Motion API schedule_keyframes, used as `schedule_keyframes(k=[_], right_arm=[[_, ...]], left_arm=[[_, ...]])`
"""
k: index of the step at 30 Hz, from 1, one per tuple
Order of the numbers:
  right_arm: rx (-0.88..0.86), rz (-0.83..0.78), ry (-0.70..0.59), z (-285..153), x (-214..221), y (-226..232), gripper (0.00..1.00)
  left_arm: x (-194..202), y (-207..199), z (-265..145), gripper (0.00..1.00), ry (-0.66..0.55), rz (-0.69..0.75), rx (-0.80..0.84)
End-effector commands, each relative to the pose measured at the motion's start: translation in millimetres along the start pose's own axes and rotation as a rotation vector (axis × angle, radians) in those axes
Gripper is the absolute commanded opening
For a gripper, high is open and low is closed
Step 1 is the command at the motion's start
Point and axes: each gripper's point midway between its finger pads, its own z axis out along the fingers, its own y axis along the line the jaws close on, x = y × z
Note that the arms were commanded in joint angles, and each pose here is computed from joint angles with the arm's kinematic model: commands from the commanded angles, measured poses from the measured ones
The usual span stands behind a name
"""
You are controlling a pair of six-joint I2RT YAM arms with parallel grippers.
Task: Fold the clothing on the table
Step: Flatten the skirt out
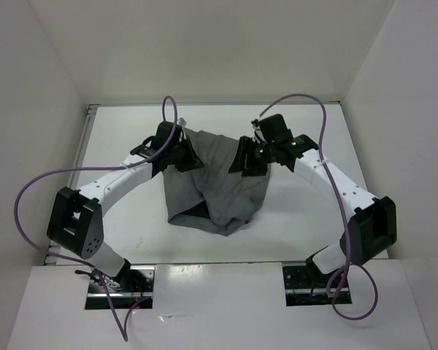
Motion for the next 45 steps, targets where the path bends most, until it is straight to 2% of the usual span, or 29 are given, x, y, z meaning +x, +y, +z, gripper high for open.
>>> schedule_keyframes(k=[1,5,12,17,21,23,24,25,26,29,31,32,34,36,41,45], right_arm=[[-0.029,0.203,0.265,14,65,-12,0.59],[-0.019,0.250,0.372,27,89,-18,0.58],[0.035,0.298,0.470,54,109,-31,0.58],[0.146,0.317,0.580,79,141,-59,0.58],[0.267,0.273,0.635,92,164,-79,0.58],[0.295,0.256,0.649,99,169,-86,0.50],[0.302,0.251,0.663,104,171,-90,0.26],[0.302,0.251,0.663,104,171,-90,0.13],[0.303,0.236,0.635,107,162,-88,0.00],[0.335,0.158,0.438,96,110,-74,0.00],[0.344,0.114,0.314,69,74,-56,0.00],[0.356,0.080,0.193,56,38,-43,0.00],[0.336,0.023,0.035,17,-9,-15,0.00],[0.355,-0.008,-0.069,-7,-35,-5,0.00],[0.320,-0.063,-0.193,-38,-73,25,0.00],[0.388,-0.098,-0.245,-40,-88,16,0.00]], left_arm=[[-20,-20,-22,0.02,-0.078,-0.004,0.033],[-27,-18,-34,0.02,-0.103,-0.013,0.036],[-27,6,-44,0.02,-0.125,-0.034,0.006],[-25,21,-46,0.02,-0.125,-0.055,-0.011],[-32,27,-50,0.02,-0.143,-0.071,-0.011],[-30,31,-49,0.02,-0.135,-0.078,-0.014],[-32,30,-49,0.02,-0.142,-0.076,-0.008],[-32,36,-48,0.02,-0.142,-0.076,-0.019],[-31,35,-49,0.02,-0.136,-0.075,-0.012],[-33,40,-50,0.02,-0.137,-0.086,-0.024],[-32,42,-52,0.02,-0.136,-0.082,-0.022],[-32,42,-52,0.02,-0.136,-0.082,-0.022],[-33,40,-54,0.02,-0.143,-0.079,-0.016],[-35,41,-55,0.02,-0.141,-0.085,-0.012],[-27,50,-50,0.02,-0.119,-0.093,-0.031],[-12,64,-43,0.02,-0.079,-0.109,-0.065]])
